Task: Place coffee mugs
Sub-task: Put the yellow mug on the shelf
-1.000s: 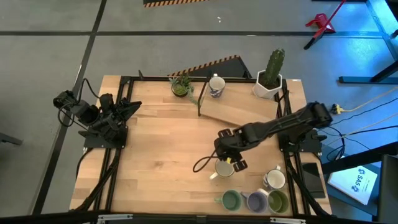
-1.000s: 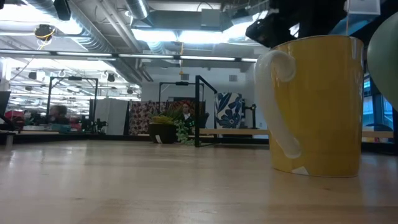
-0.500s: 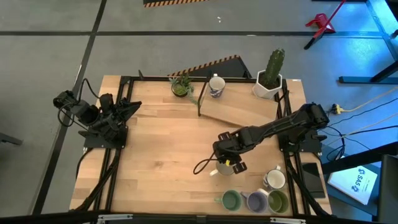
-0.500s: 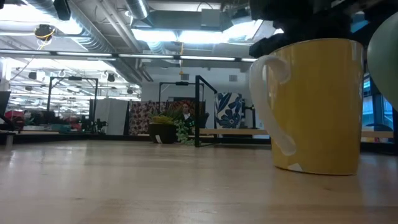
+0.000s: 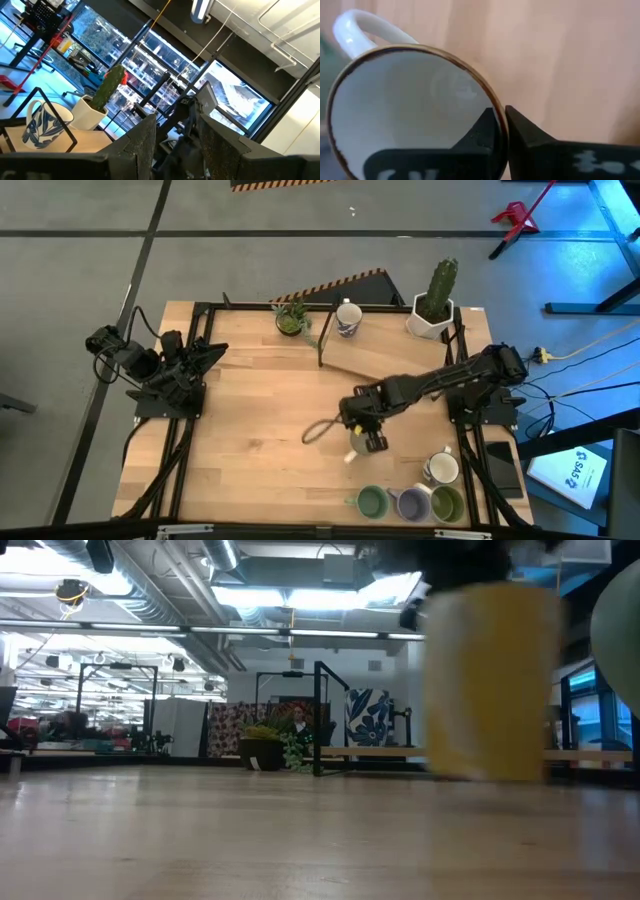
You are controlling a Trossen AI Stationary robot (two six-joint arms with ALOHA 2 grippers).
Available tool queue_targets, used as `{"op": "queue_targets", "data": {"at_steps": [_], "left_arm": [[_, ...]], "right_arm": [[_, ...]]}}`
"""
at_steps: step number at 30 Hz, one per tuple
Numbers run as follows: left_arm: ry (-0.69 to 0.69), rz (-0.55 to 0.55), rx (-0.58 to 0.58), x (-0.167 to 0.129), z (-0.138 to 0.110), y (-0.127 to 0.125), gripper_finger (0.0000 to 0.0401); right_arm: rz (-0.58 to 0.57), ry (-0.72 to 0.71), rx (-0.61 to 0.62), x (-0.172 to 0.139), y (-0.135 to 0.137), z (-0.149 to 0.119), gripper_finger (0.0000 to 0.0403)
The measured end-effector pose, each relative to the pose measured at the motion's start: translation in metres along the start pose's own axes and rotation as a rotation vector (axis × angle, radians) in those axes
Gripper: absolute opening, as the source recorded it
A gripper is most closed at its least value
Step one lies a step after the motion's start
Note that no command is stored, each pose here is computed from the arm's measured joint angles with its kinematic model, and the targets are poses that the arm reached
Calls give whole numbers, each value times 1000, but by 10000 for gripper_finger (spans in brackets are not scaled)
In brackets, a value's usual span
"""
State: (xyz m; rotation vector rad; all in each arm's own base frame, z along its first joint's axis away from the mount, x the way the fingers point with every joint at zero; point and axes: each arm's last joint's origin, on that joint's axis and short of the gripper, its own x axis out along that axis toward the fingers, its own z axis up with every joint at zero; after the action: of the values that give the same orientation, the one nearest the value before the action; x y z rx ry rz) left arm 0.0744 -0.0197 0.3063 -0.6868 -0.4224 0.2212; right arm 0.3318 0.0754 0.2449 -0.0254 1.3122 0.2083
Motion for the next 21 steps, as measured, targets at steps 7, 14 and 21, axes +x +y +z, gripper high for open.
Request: {"op": "queue_targets", "data": {"at_steps": [7, 14, 21], "left_arm": [[0, 0, -1, 0, 0, 0, 142], [-2, 4, -1, 0, 0, 0, 142], [-3, 7, -1, 0, 0, 0, 142]], "right_arm": [[-127, -38, 208, -39, -61, 11, 3], [-232, -112, 417, -61, -128, 5, 2], [-270, -107, 530, -68, -164, -10, 1]]}}
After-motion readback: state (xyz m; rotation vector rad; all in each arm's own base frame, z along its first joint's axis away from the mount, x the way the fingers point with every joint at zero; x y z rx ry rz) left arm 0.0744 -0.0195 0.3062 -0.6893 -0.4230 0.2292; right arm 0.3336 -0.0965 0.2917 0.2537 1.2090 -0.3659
